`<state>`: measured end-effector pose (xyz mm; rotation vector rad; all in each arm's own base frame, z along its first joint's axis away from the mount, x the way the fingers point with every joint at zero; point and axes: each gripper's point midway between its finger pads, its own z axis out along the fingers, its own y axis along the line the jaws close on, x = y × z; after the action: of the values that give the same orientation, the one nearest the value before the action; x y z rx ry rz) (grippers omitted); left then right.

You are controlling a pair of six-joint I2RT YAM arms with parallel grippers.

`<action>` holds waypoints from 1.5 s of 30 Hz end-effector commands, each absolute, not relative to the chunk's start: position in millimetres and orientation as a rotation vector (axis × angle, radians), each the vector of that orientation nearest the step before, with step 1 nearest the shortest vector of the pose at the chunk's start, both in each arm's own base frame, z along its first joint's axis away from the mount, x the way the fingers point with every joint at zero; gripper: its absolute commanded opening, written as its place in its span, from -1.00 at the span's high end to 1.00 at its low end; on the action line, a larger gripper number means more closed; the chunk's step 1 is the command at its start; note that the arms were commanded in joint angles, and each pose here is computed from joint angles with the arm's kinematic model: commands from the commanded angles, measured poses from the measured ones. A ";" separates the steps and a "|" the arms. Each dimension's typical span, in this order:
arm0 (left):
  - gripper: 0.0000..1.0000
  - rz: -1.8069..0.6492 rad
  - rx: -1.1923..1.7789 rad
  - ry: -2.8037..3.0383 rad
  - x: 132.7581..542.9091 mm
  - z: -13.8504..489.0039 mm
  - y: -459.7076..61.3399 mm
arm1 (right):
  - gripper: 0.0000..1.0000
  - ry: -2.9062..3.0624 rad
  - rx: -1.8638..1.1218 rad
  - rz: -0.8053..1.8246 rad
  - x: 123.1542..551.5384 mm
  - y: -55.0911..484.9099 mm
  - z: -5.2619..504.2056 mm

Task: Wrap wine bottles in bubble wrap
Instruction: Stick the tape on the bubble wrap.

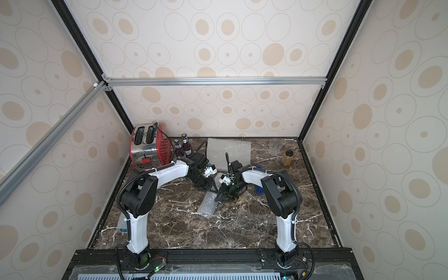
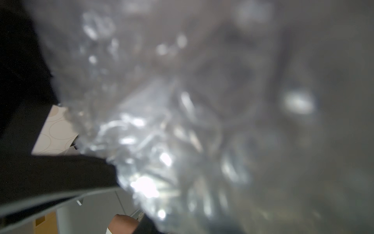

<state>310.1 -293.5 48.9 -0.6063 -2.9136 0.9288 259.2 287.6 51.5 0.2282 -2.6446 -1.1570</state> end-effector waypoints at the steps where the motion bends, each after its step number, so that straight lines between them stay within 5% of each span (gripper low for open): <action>1: 0.20 0.464 -0.578 -2.860 273.9 -29.5 -251.6 | 0.27 -2.680 0.177 -1.014 246.3 266.4 42.7; 9: 0.20 0.460 -0.580 -2.857 273.7 -30.3 -252.4 | 0.17 -2.716 0.180 -0.988 229.1 248.2 55.4; 14: 0.20 0.445 -0.576 -2.856 272.2 -32.9 -250.6 | 0.70 -2.758 0.093 -1.103 240.1 257.7 71.4; 19: 0.19 0.435 -0.586 -2.856 269.3 -34.8 -249.5 | 0.90 -2.769 0.084 -1.219 253.9 278.0 84.5; 45: 0.19 0.428 -0.599 -2.865 270.5 -30.6 -252.3 | 0.98 -2.706 0.024 -1.114 236.8 297.3 12.8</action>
<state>310.2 -296.0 50.8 -0.6500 -2.9447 0.8743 251.8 301.3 54.5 0.0499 -2.6755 -1.2544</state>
